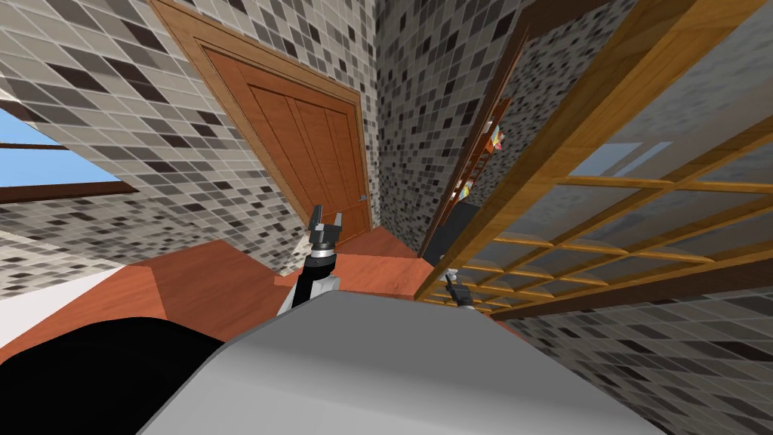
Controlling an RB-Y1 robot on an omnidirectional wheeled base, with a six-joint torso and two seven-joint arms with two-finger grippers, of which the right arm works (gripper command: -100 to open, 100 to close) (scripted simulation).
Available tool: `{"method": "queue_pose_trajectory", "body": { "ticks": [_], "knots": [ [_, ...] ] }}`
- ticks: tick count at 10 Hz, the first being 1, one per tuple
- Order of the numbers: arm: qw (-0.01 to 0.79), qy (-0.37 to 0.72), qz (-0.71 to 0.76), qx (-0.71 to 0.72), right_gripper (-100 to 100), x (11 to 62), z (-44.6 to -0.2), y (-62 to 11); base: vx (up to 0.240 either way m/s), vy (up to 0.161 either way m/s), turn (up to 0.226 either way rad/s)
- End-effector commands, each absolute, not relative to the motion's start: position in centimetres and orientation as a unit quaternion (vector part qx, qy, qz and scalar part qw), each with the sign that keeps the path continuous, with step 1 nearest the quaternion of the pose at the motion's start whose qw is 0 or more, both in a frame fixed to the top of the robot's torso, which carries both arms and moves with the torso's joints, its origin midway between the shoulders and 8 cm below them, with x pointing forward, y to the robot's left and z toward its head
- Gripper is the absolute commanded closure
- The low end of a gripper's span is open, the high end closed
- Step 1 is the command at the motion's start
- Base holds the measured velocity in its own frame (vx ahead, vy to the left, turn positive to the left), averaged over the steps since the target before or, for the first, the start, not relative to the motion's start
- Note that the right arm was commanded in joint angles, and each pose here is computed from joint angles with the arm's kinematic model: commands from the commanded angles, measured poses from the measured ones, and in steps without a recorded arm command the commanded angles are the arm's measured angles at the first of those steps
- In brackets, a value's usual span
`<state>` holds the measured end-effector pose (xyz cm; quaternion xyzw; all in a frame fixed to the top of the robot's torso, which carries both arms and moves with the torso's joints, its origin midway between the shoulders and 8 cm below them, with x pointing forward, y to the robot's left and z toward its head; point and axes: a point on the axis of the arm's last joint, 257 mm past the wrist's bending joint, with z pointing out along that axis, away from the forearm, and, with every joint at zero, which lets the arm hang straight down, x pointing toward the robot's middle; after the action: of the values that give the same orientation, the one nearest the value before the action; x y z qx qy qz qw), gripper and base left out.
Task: Pull the door open
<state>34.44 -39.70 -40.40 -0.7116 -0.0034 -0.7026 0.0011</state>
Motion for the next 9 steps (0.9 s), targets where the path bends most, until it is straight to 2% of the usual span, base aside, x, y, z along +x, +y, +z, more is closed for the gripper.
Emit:
{"method": "queue_pose_trajectory", "body": {
  "ticks": [1, 7, 9],
  "knots": [
    [0.007, -0.009, -0.704, -0.710, 100, 33.8, -40.3, -39.7, -0.228, -0.068, 0.184],
    [0.028, -0.028, -0.706, -0.707, 100, 31.6, -40.0, -39.8, -0.215, -0.065, 0.139],
    [0.028, -0.029, -0.704, -0.709, 100, 31.5, -40.2, -39.7, -0.128, -0.034, 0.061]
  ]
}}
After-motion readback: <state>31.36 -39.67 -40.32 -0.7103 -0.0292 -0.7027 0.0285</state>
